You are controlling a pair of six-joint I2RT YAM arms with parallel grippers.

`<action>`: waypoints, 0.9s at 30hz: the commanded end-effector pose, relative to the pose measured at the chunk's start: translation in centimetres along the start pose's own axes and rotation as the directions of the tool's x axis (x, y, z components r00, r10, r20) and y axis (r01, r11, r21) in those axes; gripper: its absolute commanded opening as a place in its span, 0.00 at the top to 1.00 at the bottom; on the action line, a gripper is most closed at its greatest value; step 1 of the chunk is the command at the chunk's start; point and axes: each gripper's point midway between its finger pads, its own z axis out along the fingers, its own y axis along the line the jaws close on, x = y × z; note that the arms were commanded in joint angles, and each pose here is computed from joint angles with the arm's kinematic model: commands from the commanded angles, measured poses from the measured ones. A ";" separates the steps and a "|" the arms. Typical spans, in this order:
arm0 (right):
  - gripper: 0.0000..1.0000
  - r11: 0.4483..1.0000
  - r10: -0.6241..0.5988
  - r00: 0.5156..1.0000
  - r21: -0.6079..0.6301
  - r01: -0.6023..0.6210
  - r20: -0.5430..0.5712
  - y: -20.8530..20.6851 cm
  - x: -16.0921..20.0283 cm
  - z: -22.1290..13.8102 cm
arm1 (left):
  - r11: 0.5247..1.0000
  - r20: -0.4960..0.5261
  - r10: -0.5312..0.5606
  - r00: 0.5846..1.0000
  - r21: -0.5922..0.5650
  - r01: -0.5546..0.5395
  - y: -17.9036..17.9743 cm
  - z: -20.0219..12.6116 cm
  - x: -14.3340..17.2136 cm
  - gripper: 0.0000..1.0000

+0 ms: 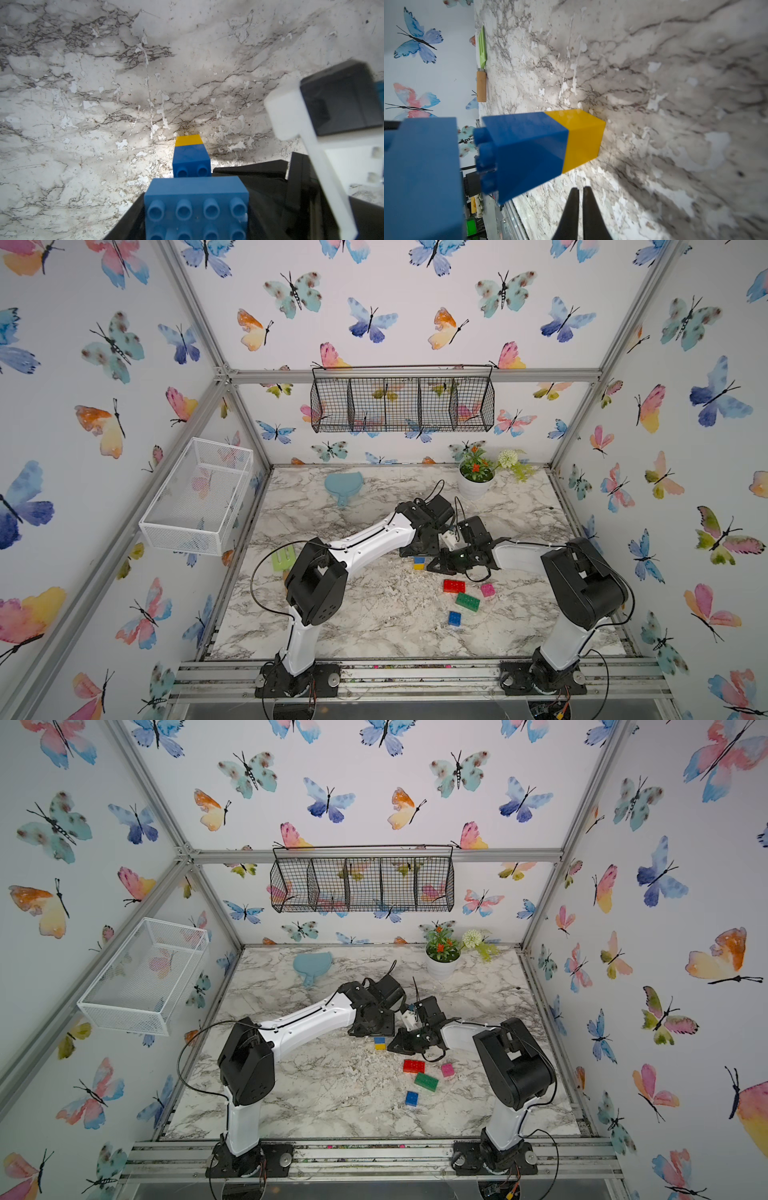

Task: Assemble a spoon with lego
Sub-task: Assemble the lego brick with the lego brick.

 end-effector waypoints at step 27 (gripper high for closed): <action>0.90 0.990 -0.031 0.999 0.139 0.025 0.044 -2.7 0.3 -3.6 | 0.999 -0.057 0.016 0.998 -0.045 -0.018 0.2 2.2 0.8 0.55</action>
